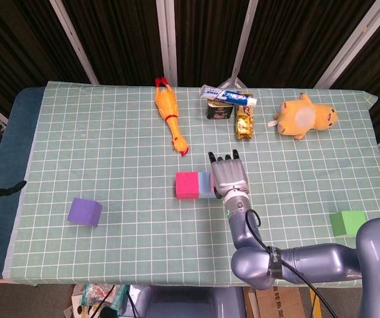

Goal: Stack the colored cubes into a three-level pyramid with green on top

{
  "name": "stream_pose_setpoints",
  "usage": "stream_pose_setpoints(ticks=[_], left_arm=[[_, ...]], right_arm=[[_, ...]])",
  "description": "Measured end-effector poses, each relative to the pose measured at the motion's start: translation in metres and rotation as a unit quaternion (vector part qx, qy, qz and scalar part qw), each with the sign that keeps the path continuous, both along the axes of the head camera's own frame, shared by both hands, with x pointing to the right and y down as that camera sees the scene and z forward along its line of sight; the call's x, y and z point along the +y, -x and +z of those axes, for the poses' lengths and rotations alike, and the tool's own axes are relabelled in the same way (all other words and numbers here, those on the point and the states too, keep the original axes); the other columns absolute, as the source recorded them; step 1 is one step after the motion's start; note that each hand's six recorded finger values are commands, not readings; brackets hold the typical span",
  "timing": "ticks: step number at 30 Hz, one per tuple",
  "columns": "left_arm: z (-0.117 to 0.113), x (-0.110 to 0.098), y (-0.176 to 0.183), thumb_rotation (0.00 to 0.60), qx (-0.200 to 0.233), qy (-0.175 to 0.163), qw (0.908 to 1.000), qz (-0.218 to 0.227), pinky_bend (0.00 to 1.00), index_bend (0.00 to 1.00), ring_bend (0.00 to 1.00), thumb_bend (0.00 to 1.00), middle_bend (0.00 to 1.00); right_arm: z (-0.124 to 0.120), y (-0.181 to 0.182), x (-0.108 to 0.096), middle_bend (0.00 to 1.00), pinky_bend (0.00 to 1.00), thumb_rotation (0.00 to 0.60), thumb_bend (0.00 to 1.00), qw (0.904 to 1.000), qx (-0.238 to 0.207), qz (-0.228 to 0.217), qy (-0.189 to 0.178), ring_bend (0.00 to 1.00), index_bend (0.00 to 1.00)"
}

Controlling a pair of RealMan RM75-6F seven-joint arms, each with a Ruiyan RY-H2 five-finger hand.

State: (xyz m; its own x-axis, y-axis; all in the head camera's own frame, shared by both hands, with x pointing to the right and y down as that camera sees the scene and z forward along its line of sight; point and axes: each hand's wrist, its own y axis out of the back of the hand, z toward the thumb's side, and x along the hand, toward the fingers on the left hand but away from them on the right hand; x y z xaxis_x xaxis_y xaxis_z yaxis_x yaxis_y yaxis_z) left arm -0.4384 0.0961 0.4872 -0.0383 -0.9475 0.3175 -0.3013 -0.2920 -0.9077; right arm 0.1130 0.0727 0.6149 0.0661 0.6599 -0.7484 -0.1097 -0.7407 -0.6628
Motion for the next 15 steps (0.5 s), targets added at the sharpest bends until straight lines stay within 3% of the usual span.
stream_pose_setpoints(ticks=[15], left_arm=[[-0.0011, -0.0004, 0.0006, 0.600, 0.003, -0.001, 1.0000, -0.002, 0.05, 0.00, 0.00, 0.10, 0.01]], right_arm=[[0.0023, -0.0006, 0.0020, 0.32, 0.00, 0.600, 0.41, 1.0000, 0.005, -0.002, 0.003, 0.19, 0.00]])
